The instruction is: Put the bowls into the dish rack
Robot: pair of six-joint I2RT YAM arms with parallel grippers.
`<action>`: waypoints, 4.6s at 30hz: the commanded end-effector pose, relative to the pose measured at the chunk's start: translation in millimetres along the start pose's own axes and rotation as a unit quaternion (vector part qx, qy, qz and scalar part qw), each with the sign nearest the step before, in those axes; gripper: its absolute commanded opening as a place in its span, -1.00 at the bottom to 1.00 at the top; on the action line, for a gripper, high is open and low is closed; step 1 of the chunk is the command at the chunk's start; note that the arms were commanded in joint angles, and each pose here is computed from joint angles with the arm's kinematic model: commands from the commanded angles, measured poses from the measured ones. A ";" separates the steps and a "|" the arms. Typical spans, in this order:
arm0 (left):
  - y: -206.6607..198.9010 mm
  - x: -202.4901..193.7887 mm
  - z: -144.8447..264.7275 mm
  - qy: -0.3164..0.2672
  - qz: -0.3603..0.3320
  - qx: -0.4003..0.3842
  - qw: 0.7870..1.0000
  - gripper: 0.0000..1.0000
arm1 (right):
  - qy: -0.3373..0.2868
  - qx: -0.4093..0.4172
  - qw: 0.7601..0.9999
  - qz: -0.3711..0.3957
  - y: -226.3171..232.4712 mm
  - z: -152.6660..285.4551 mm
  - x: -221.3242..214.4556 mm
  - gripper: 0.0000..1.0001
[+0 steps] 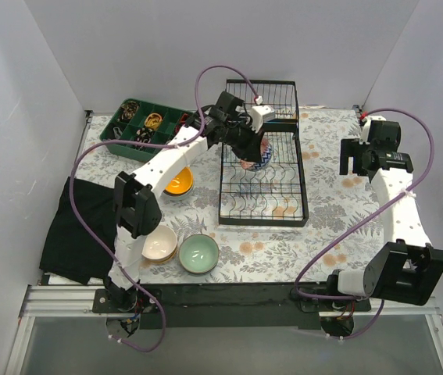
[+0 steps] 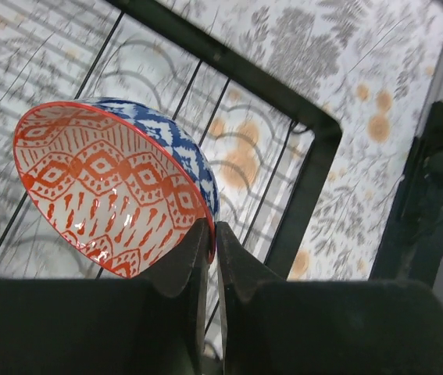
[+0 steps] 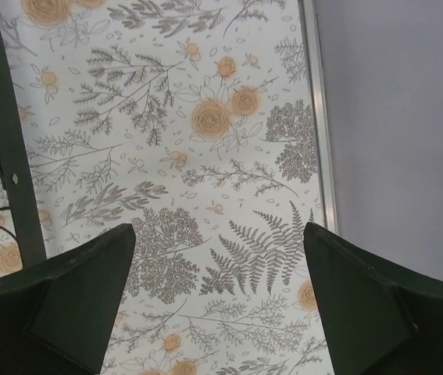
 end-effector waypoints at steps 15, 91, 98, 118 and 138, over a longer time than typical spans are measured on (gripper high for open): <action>-32.9 88.8 -44.0 -0.293 0.147 -0.253 0.910 -1.00 | 0.056 -0.034 0.998 -0.014 -20.3 6.8 -36.2 0.93; 18.2 20.0 -108.7 -0.283 0.360 -0.180 0.871 -1.00 | 0.106 -0.003 0.994 -0.013 -7.9 -3.0 -65.3 0.85; 16.3 22.2 -107.0 -0.278 0.348 -0.175 0.878 -0.28 | 0.104 -0.006 0.995 -0.012 -9.0 -0.6 -66.3 0.86; -4.5 25.6 35.9 -0.177 0.137 -0.020 0.974 0.18 | 0.063 0.072 0.995 0.033 6.9 -7.4 -34.3 0.87; -76.8 -242.3 207.3 0.252 -0.111 0.053 0.960 0.11 | 0.020 0.214 0.973 0.087 46.7 8.4 -38.1 0.85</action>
Point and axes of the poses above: each gripper's point midway between its finger pads, its own z axis back along the fingers, its own y axis along the line the jaws close on, x = y × z, the point moved 2 cm from there along z, back along the fingers, and after that the axes turned 2 degrees about -z, right-handed, at the moved point
